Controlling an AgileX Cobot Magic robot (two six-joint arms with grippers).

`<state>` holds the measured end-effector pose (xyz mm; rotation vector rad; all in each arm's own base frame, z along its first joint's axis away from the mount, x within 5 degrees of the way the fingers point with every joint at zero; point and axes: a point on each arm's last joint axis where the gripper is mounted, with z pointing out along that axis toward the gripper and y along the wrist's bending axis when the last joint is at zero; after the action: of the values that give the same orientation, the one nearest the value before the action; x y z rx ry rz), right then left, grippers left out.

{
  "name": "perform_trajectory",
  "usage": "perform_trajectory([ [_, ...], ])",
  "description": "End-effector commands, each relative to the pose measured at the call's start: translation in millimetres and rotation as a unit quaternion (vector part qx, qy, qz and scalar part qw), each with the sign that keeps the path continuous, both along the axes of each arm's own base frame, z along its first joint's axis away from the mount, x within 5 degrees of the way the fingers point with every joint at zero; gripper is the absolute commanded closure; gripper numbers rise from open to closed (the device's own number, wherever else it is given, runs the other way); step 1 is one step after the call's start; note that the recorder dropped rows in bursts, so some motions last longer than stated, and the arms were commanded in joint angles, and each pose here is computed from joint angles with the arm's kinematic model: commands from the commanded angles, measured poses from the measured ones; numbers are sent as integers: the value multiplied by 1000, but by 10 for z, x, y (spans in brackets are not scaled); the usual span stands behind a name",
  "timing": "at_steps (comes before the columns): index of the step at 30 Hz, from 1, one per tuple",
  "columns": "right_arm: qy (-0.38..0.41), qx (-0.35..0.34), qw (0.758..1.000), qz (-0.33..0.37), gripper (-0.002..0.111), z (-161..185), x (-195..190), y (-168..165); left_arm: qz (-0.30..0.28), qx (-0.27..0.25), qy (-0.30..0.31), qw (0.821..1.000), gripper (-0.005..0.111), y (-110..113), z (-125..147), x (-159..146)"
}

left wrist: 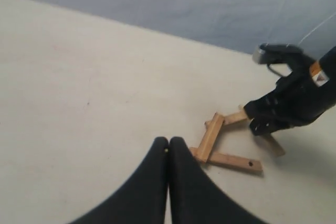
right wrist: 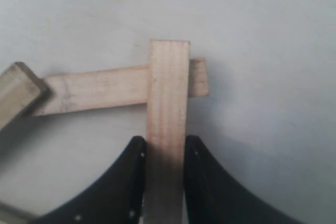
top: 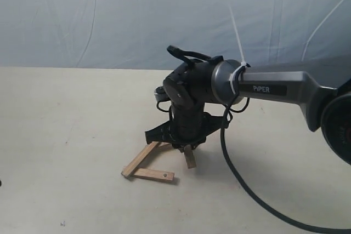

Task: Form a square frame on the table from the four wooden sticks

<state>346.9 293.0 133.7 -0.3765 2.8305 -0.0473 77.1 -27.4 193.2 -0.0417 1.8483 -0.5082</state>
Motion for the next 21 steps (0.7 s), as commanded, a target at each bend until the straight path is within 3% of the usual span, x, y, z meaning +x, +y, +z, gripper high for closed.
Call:
perform_trajectory([
  [1, -2, 5, 1000, 10, 109, 45, 3, 14, 17, 21, 64, 998, 107, -60, 90, 284],
  [6, 7, 5, 999, 33, 109, 40, -14, 25, -22, 107, 138, 984, 107, -324, 109, 849],
  [11, 19, -4, 999, 48, 109, 35, -24, 3, -92, 186, 243, 948, 107, -653, -183, 1482],
  [15, 36, 11, 998, 45, 109, 28, 16, -53, -118, 205, 304, 923, 107, -796, -465, 1816],
  [21, 48, 22, 997, 62, 109, 25, 25, -65, -135, 218, 345, 903, 107, -912, -769, 2069],
])
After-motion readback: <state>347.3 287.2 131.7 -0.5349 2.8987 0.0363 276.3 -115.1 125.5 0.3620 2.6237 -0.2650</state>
